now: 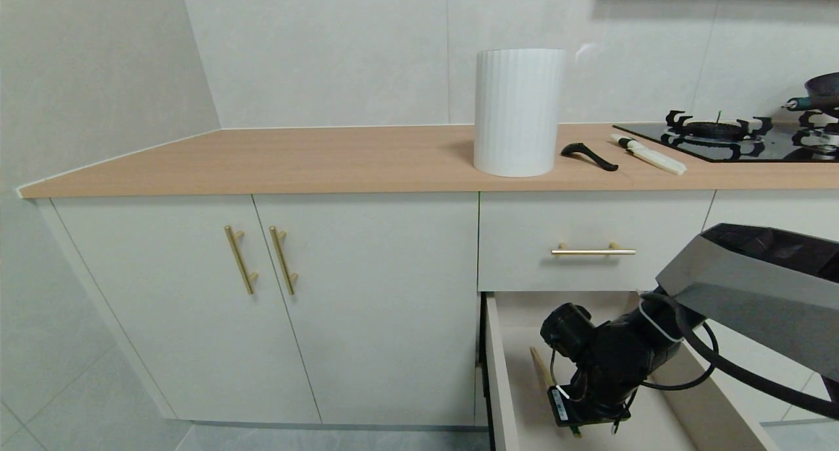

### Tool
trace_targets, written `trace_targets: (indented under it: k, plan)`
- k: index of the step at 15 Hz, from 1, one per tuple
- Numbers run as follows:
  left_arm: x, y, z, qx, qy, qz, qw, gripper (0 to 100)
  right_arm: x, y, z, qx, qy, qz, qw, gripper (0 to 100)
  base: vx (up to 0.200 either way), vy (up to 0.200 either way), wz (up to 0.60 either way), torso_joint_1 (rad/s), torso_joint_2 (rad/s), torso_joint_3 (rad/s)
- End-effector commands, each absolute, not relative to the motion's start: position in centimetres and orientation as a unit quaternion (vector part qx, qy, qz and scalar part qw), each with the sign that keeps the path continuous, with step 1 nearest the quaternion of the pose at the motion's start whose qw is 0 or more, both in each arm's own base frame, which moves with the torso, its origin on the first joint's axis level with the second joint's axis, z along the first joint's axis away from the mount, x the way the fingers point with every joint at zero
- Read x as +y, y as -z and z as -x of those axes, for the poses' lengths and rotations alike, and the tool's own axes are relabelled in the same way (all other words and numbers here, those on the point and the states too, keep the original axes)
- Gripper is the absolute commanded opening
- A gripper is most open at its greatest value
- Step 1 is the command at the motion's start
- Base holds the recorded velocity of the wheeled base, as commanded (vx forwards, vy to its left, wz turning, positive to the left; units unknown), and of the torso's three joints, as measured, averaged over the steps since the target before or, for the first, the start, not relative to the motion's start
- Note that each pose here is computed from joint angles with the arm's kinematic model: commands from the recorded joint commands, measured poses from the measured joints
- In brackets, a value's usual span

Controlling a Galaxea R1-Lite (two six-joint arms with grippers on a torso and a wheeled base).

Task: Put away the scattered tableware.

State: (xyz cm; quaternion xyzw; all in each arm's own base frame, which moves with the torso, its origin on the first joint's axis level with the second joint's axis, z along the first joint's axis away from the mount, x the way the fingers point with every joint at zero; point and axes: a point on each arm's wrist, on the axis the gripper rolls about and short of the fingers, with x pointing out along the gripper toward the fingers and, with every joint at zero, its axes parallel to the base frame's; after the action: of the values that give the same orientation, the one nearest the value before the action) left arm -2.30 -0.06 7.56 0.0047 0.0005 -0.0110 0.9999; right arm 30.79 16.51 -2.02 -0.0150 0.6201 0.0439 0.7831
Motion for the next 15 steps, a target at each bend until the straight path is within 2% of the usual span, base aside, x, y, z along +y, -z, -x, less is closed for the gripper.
trace_targets:
  k: [1, 2, 7, 9, 12, 13, 14, 15]
  plan:
    - [-0.1, -7.6, 2.3, 0.001, 0.011, -0.005, 1.0, 100, 16.5, 2.0, -30.8, 0.62, -0.043, 0.016, 0.783, 0, 0.0, 0.0, 0.0, 0.0, 0.0, 0.0]
    - [-0.1, -7.6, 2.3, 0.001, 0.011, -0.005, 1.0, 100, 16.6, 2.0, -30.8, 0.619, -0.044, 0.015, 0.784, 100, 0.0, 0.0, 0.0, 0.0, 0.0, 0.0]
    - [-0.1, -7.6, 2.3, 0.001, 0.011, -0.005, 1.0, 100, 16.5, 2.0, -30.8, 0.619, -0.044, 0.016, 0.784, 100, 0.0, 0.0, 0.0, 0.0, 0.0, 0.0]
    - [-0.1, -7.6, 2.3, 0.001, 0.011, -0.005, 1.0, 100, 16.5, 1.0, -30.8, 0.611, -0.046, 0.012, 0.79, 100, 0.0, 0.0, 0.0, 0.0, 0.0, 0.0]
    - [-0.1, -7.6, 2.3, 0.001, 0.011, -0.005, 1.0, 100, 15.3, -5.8, -29.9, 0.565, -0.048, -0.034, 0.823, 100, 0.0, 0.0, 0.0, 0.0, 0.0, 0.0]
    - [-0.1, -7.6, 2.3, 0.001, 0.011, -0.005, 1.0, 100, 14.9, -6.8, -29.7, 0.561, -0.047, -0.038, 0.826, 100, 0.0, 0.0, 0.0, 0.0, 0.0, 0.0]
    - [-0.1, -7.6, 2.3, 0.001, 0.011, -0.005, 1.0, 100, 13.1, -11.5, -28.2, 0.53, -0.05, -0.055, 0.845, 100, 0.0, 0.0, 0.0, 0.0, 0.0, 0.0]
    - [-0.1, -7.6, 2.3, 0.001, 0.011, -0.005, 1.0, 100, 12.1, -13.5, -27.6, 0.506, -0.053, -0.062, 0.858, 100, 0.0, 0.0, 0.0, 0.0, 0.0, 0.0]
